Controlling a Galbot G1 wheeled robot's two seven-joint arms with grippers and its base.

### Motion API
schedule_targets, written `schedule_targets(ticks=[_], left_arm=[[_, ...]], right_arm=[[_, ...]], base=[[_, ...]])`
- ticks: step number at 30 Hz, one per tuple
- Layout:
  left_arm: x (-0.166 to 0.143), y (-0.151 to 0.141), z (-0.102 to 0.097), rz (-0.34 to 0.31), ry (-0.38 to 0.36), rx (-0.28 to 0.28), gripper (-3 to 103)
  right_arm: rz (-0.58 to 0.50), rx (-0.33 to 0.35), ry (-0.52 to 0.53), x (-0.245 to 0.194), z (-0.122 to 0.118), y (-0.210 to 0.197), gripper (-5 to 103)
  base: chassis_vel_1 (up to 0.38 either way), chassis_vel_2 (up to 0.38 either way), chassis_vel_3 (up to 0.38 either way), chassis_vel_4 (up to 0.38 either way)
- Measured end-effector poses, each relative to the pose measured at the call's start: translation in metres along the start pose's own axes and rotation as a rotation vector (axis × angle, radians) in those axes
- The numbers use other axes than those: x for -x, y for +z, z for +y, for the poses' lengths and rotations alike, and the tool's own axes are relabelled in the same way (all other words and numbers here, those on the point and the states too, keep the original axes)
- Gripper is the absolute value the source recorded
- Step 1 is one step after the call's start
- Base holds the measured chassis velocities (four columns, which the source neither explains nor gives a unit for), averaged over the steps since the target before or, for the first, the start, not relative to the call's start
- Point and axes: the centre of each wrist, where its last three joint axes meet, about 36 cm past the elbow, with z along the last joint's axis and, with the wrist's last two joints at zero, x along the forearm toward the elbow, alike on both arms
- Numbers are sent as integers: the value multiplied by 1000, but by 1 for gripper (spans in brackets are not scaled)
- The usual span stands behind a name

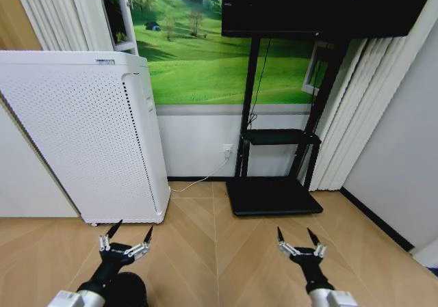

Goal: Pick up the trash bin and place the garbage on the floor into it.

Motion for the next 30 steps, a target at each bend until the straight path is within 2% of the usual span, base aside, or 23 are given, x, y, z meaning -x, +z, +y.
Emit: schedule_targets(ticks=[1,3,5,9,11,17,24,30], left_arm=[[0,0,0,0,0,0,100],[0,-1,2,-2,0,2,100],[0,-1,3,-2,-1,1,100],[1,-1,5,-4,-3,-1,100],[2,1,6,-4,-4,-3,100],[4,4,8,8,-34,-7,100],[5,4,9,11,-59,-26,100],[2,13,4,23,-82,-47,100]], right_arm=[[0,0,0,0,0,0,100],[-10,1,-82,-2,-18,-5,100],[-12,5,-94,-3,-21,-6,100],[2,37,-43,-5,-24,-6,100],[23,63,17,-12,-21,-4,100],[50,64,107,-23,-9,-5,100],[64,90,150,-24,14,-14,100],[76,97,152,-27,24,-13,100]], base=[[0,0,0,0],[0,0,0,0],[0,0,0,0],[0,0,0,0],[0,0,0,0],[0,0,0,0],[0,0,0,0],[0,0,0,0]])
